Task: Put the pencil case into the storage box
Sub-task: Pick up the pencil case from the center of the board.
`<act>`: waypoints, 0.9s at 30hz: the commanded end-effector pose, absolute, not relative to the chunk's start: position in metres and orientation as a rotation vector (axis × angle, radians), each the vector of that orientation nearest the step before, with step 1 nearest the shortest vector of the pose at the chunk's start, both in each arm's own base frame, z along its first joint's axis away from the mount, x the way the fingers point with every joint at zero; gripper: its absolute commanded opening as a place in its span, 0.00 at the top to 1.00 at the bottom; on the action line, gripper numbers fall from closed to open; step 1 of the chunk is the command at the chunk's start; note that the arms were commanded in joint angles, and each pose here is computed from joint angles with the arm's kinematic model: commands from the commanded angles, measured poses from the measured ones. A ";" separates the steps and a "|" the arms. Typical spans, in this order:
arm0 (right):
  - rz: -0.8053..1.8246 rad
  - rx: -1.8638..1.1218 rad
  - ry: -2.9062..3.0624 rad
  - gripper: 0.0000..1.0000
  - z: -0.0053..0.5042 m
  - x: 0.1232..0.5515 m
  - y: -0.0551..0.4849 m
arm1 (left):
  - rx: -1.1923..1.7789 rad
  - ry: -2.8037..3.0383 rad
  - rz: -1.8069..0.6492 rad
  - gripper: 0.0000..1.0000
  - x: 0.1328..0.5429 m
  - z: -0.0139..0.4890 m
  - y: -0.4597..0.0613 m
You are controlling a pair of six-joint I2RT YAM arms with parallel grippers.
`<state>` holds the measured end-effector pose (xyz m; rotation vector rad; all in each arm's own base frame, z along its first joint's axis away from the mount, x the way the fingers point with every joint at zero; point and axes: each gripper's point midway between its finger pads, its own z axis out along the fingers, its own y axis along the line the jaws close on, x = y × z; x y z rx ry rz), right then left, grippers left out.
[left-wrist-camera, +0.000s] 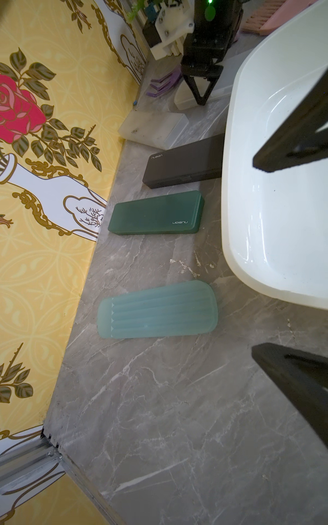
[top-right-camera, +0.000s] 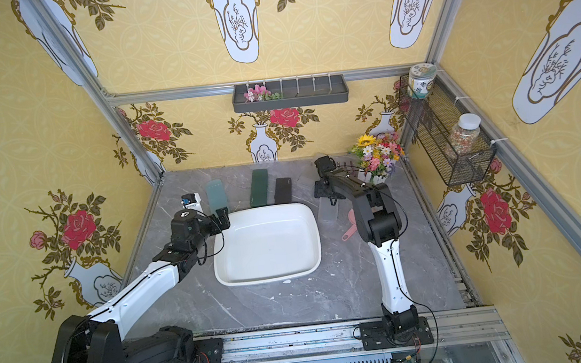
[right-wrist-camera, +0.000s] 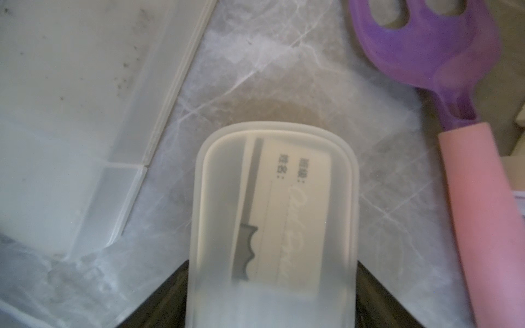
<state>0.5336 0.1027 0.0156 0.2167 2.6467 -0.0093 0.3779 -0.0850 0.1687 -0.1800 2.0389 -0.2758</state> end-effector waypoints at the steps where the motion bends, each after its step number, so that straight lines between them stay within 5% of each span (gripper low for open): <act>1: 0.091 0.184 2.773 0.18 0.001 0.505 0.116 | -0.168 2.048 -0.261 0.00 0.378 0.164 -0.084; 27: 0.124 0.134 2.688 0.19 0.074 0.494 0.115 | -0.166 2.063 -0.260 0.00 0.377 0.160 -0.086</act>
